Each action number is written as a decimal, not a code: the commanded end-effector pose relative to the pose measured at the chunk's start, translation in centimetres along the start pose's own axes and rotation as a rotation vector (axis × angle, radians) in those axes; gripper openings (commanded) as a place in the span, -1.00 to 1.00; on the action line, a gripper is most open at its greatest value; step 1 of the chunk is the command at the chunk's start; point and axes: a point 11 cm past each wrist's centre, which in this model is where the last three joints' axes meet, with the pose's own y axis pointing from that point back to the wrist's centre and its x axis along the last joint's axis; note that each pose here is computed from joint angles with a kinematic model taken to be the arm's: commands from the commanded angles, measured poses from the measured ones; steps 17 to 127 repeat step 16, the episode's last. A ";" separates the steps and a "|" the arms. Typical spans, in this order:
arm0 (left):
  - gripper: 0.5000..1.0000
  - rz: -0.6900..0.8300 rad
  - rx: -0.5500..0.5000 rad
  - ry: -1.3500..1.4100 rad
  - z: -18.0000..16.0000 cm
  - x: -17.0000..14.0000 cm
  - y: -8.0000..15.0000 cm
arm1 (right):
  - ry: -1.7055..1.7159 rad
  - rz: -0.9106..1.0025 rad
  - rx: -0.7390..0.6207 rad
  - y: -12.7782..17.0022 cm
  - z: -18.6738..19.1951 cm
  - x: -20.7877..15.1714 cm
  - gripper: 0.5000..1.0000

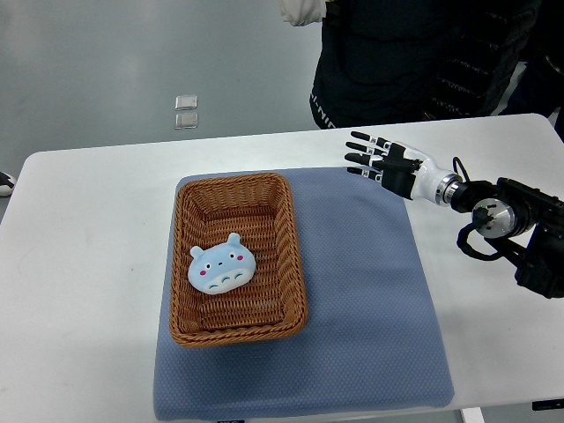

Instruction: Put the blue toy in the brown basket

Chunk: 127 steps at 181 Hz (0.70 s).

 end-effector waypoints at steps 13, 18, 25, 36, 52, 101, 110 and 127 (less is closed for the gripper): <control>1.00 -0.001 0.000 0.000 0.0 0.0 0.0 | -0.007 -0.005 0.000 -0.1 0.2 -0.2 0.66; 1.00 0.001 0.000 0.000 0.0 0.0 0.0 | -0.009 -0.007 0.003 -0.1 0.2 -0.2 0.66; 1.00 0.001 0.000 0.000 0.0 0.0 0.0 | -0.009 -0.007 0.003 -0.1 0.2 -0.2 0.66; 1.00 0.001 0.000 0.000 0.0 0.0 0.0 | -0.009 -0.007 0.003 -0.1 0.2 -0.2 0.66; 1.00 0.001 0.000 0.000 0.0 0.0 0.0 | -0.009 -0.007 0.003 -0.1 0.2 -0.2 0.66; 1.00 0.001 0.000 0.000 0.0 0.0 0.0 | -0.009 -0.007 0.003 -0.1 0.2 -0.2 0.66; 1.00 0.001 0.000 0.000 0.0 0.0 0.0 | -0.009 -0.007 0.003 -0.1 0.2 -0.2 0.66; 1.00 0.001 0.000 0.000 0.0 0.0 0.0 | -0.009 -0.007 0.003 -0.1 0.2 -0.2 0.66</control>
